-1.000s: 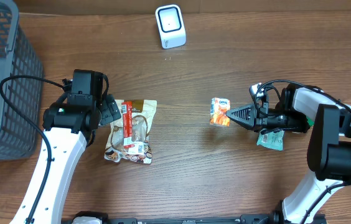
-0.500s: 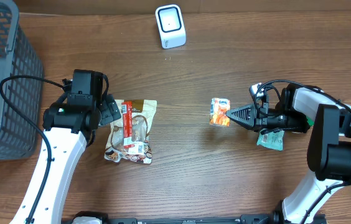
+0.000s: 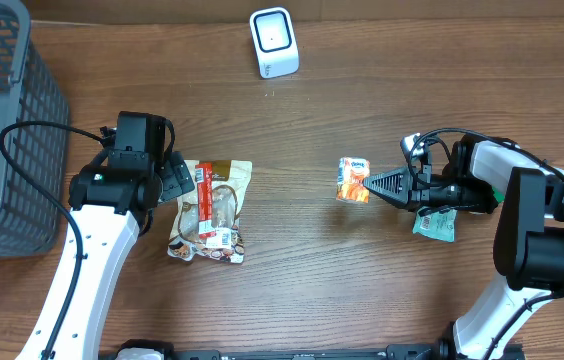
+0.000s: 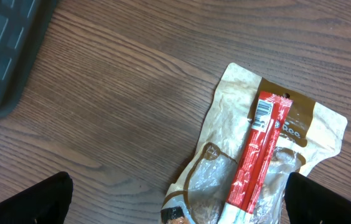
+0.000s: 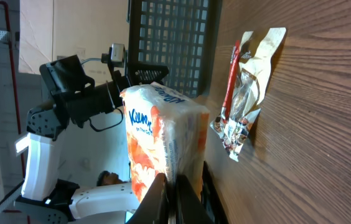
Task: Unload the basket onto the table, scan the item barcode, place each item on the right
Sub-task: 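Carry the held Kleenex pack right and up toward the scanner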
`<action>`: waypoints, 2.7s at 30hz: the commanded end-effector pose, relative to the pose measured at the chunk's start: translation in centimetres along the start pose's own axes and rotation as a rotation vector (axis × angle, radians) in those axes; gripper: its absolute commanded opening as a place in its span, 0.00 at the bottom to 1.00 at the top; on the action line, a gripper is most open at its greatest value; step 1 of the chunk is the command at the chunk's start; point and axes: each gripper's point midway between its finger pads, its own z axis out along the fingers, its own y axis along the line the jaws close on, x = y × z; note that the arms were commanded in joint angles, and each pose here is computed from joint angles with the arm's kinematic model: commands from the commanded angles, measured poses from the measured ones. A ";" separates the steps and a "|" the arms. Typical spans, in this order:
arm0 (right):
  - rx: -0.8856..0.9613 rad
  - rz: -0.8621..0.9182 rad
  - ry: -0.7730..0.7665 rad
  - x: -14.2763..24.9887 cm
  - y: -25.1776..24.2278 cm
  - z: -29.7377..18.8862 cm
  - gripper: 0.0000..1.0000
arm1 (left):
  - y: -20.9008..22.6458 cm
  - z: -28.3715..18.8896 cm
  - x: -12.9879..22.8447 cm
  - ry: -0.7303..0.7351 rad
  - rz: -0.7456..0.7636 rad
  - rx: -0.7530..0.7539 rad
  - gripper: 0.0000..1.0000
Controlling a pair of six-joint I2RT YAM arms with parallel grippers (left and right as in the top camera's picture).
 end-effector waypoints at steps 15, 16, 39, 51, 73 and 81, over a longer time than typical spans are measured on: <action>-0.020 -0.132 -0.022 -0.7 0.4 0.1 0.04 | 0.0 -0.5 -0.7 -0.024 -0.002 -0.002 0.99; -0.020 -0.134 -0.023 -0.7 0.4 0.1 0.04 | 0.0 -0.5 -0.7 -0.024 -0.002 -0.002 1.00; 0.085 -0.061 0.017 -3.8 -3.7 0.1 0.04 | 0.0 -0.5 -0.7 -0.024 -0.002 -0.002 1.00; 0.322 0.005 0.033 -7.3 -5.3 1.1 0.04 | 0.0 -0.5 -0.7 -0.024 -0.002 -0.002 1.00; 1.033 -0.335 -0.175 -16.4 14.0 3.2 0.03 | 0.0 -0.5 -0.7 -0.024 -0.002 -0.002 1.00; 1.107 -0.537 -0.365 -19.0 20.1 2.8 0.03 | 0.0 -0.5 -0.7 -0.024 -0.002 -0.002 1.00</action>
